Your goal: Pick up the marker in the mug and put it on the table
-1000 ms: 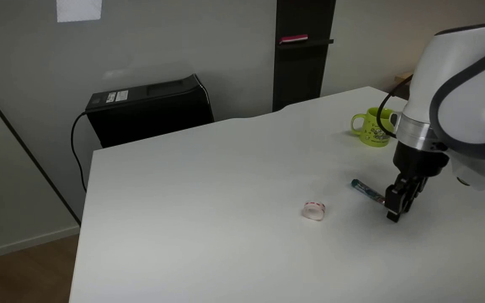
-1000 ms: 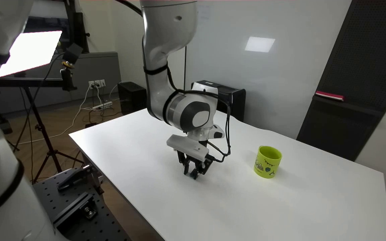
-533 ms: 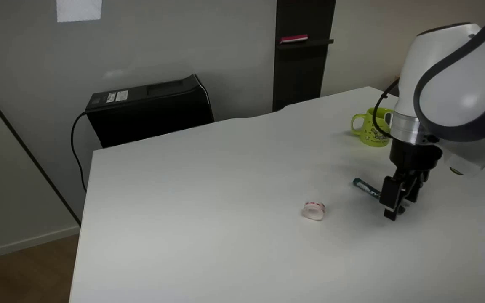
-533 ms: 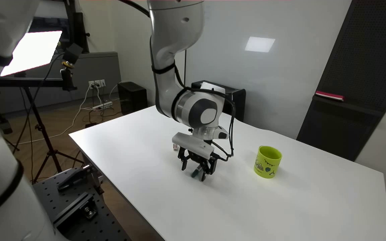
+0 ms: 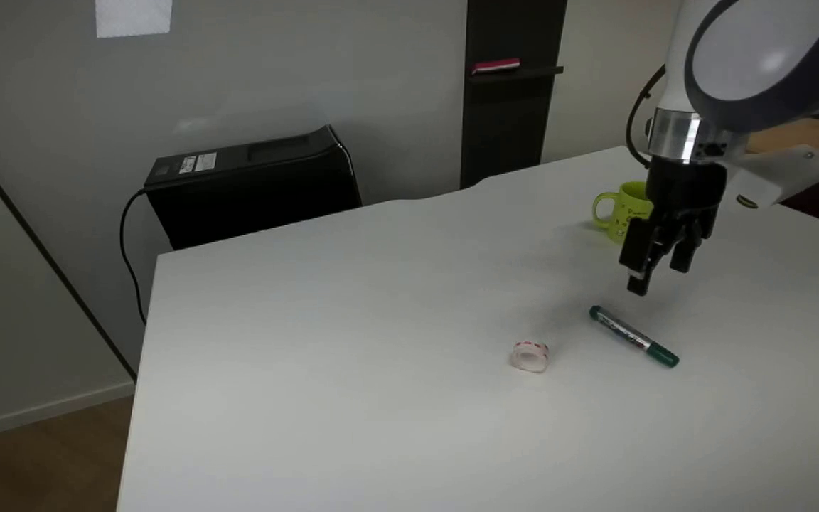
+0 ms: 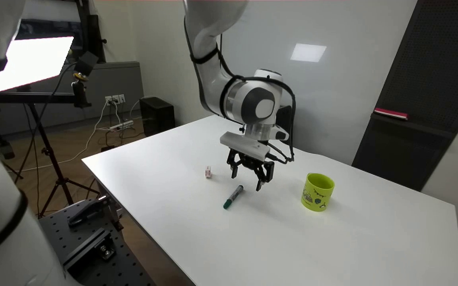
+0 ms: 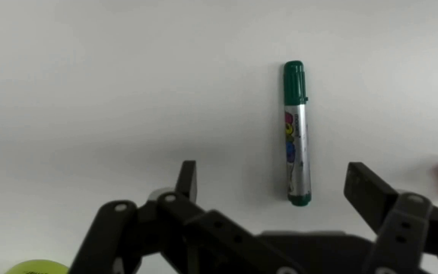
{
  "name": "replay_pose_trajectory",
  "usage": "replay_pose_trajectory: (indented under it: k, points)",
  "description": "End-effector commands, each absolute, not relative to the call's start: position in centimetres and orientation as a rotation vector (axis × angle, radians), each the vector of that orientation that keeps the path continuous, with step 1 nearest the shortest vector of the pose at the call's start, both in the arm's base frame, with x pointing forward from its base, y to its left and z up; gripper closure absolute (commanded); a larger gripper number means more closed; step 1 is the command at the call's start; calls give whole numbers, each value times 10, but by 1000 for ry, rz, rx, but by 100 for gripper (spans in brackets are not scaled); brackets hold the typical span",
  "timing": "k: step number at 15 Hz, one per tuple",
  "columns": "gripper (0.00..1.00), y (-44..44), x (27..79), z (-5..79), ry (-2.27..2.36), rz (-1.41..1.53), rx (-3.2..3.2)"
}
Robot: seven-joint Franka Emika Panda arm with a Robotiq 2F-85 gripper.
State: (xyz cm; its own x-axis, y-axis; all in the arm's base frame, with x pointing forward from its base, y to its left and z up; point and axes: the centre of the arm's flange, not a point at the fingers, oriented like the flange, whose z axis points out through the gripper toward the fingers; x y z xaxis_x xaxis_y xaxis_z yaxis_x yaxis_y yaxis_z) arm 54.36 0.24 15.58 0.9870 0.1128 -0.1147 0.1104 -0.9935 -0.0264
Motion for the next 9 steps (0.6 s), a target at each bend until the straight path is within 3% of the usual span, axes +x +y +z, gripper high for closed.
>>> replay_pose_trajectory:
  k: [1, 9]
  points:
    - [0, 0, 561, 201, 39, 138, -3161]
    - [0, -10, 564, 204, 48, 115, -3152]
